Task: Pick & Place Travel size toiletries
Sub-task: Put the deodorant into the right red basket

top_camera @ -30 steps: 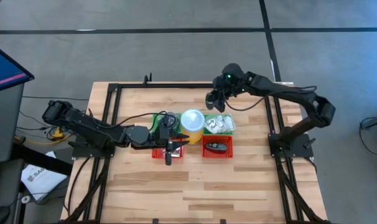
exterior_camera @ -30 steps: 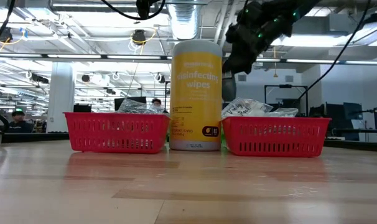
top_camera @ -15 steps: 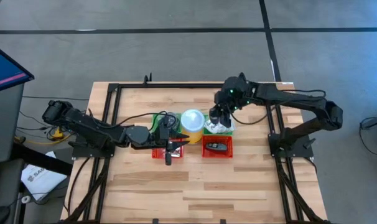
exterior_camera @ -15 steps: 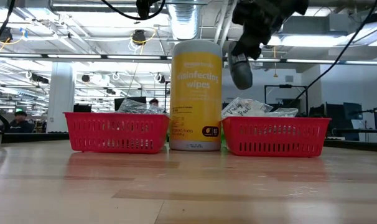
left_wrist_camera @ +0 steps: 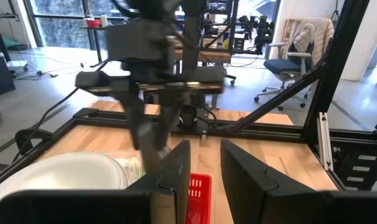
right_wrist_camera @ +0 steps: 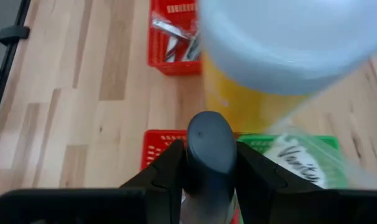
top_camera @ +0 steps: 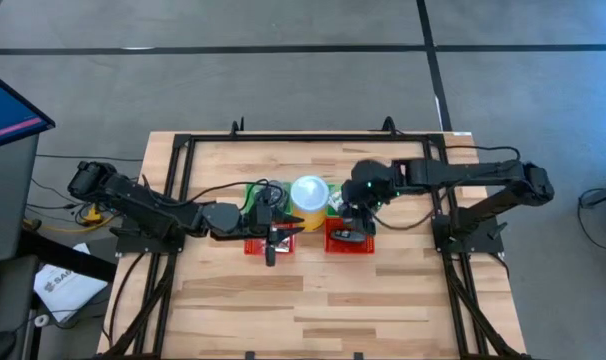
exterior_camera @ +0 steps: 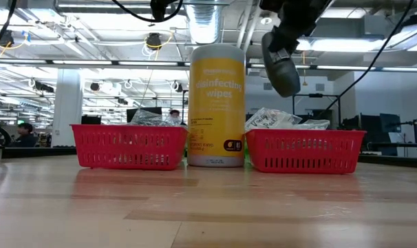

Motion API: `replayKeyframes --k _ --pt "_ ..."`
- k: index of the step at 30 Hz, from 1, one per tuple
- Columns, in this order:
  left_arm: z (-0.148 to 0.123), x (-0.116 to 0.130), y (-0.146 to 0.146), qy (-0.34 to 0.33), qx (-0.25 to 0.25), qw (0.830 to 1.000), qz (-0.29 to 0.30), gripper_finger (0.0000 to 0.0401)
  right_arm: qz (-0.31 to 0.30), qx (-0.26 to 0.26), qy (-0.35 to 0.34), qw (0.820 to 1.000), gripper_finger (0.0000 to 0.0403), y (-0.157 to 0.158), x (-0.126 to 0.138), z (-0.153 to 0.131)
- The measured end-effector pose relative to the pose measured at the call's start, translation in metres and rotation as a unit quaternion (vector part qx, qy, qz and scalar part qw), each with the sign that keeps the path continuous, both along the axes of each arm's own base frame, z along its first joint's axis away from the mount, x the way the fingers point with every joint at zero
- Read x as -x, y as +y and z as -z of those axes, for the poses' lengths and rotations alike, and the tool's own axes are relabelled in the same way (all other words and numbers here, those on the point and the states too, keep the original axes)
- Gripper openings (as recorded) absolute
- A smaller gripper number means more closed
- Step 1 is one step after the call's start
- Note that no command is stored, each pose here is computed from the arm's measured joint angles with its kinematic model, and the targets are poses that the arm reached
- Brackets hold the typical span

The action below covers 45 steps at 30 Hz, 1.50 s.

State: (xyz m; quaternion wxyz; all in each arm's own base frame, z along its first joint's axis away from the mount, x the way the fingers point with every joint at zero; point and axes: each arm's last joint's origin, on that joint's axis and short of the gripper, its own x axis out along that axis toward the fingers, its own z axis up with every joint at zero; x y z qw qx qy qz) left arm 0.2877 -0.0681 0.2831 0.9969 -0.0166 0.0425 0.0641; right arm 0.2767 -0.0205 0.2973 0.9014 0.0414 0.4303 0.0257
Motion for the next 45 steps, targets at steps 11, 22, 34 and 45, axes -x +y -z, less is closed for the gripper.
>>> replayKeyframes --k 11,22,34,45 --pt "0.002 0.000 0.000 0.011 -0.003 1.000 0.000 0.0081 -0.005 0.018 -0.001 1.000 0.0097 0.050 0.000 0.024" --pt "0.003 0.000 0.000 0.013 -0.004 1.000 0.000 0.0081 0.018 0.010 -0.026 0.999 0.0097 0.062 0.003 0.061" --pt "0.003 0.000 0.000 0.017 -0.005 1.000 0.000 0.0081 0.033 0.000 -0.062 0.998 0.0097 0.063 0.008 0.089" --pt "0.004 0.000 0.000 0.018 -0.005 1.000 0.000 0.0081 0.038 -0.006 -0.091 0.995 0.0097 0.061 0.014 0.108"
